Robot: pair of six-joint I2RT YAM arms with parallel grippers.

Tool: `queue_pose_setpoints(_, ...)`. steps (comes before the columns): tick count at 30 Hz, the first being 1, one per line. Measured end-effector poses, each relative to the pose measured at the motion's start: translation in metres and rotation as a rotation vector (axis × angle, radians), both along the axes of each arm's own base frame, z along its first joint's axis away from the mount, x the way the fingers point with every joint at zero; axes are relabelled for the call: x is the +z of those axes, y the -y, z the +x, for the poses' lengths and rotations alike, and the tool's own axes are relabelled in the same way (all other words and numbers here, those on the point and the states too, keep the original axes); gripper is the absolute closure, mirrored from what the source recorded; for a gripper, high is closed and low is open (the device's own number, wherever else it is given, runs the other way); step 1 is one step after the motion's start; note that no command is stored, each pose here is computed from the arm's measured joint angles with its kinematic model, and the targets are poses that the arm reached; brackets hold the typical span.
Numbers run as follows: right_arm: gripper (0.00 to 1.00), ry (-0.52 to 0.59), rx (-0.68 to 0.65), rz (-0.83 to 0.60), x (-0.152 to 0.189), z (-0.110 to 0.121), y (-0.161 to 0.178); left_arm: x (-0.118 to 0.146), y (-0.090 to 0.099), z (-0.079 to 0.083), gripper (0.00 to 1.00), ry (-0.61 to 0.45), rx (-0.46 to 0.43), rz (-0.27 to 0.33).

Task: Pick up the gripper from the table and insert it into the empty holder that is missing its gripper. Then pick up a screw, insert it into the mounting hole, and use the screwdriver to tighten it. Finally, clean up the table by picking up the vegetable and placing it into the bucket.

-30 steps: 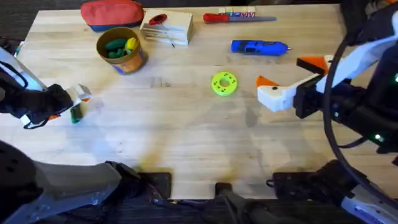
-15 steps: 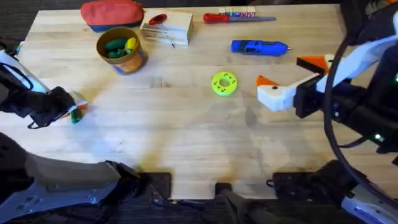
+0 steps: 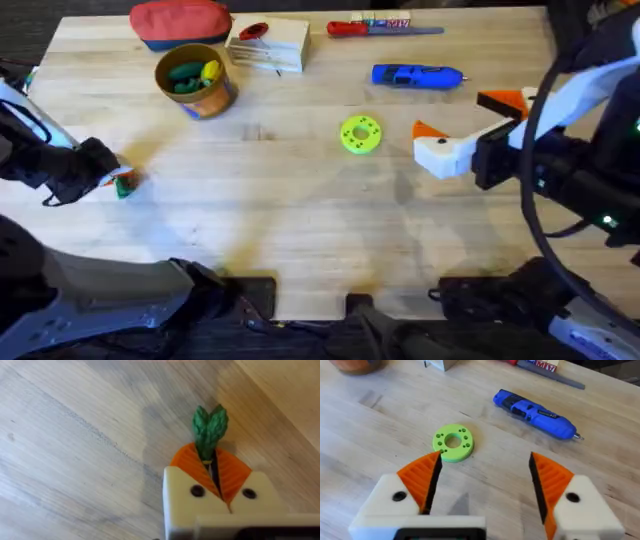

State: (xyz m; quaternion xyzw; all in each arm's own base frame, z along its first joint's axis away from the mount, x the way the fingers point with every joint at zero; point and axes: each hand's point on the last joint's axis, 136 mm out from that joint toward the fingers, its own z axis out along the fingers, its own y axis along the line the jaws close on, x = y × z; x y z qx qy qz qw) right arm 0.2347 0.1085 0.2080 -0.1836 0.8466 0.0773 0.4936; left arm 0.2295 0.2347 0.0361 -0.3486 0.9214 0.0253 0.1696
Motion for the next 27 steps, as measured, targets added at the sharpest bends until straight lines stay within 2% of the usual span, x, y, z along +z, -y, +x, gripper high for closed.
queue_pose_setpoints(4, 0.011, 0.013, 0.0, 0.007, 0.003, 0.002, -0.001, 0.023, 0.0, 0.008, 0.981, 0.042, 0.016, 0.036)
queue_pose_setpoints(9, 0.011, 0.029, 0.0, 0.016, 0.007, 0.003, -0.002, 0.098, 0.014, 0.054, 0.982, 0.207, -0.052, 0.143)
queue_pose_setpoints(12, 0.011, 0.037, 0.0, 0.021, 0.009, 0.004, -0.003, 0.147, 0.039, 0.085, 0.982, 0.325, -0.141, 0.207)
queue_pose_setpoints(16, 0.01, 0.038, 0.0, 0.022, 0.009, 0.005, -0.003, 0.198, 0.085, 0.124, 0.983, 0.495, -0.289, 0.267)
queue_pose_setpoints(18, 0.01, 0.038, 0.0, 0.022, 0.009, 0.005, -0.003, 0.209, 0.107, 0.139, 0.983, 0.549, -0.351, 0.272)
queue_pose_setpoints(21, 0.011, 0.038, 0.0, 0.022, 0.009, 0.005, -0.003, 0.209, 0.134, 0.156, 0.983, 0.581, -0.417, 0.252)
queue_pose_setpoints(24, 0.011, 0.038, 0.0, 0.022, 0.009, 0.005, -0.003, 0.196, 0.154, 0.172, 0.983, 0.575, -0.469, 0.222)
queue_pose_setpoints(27, 0.011, 0.038, 0.0, 0.022, 0.009, 0.005, -0.003, 0.175, 0.166, 0.184, 0.983, 0.543, -0.491, 0.186)
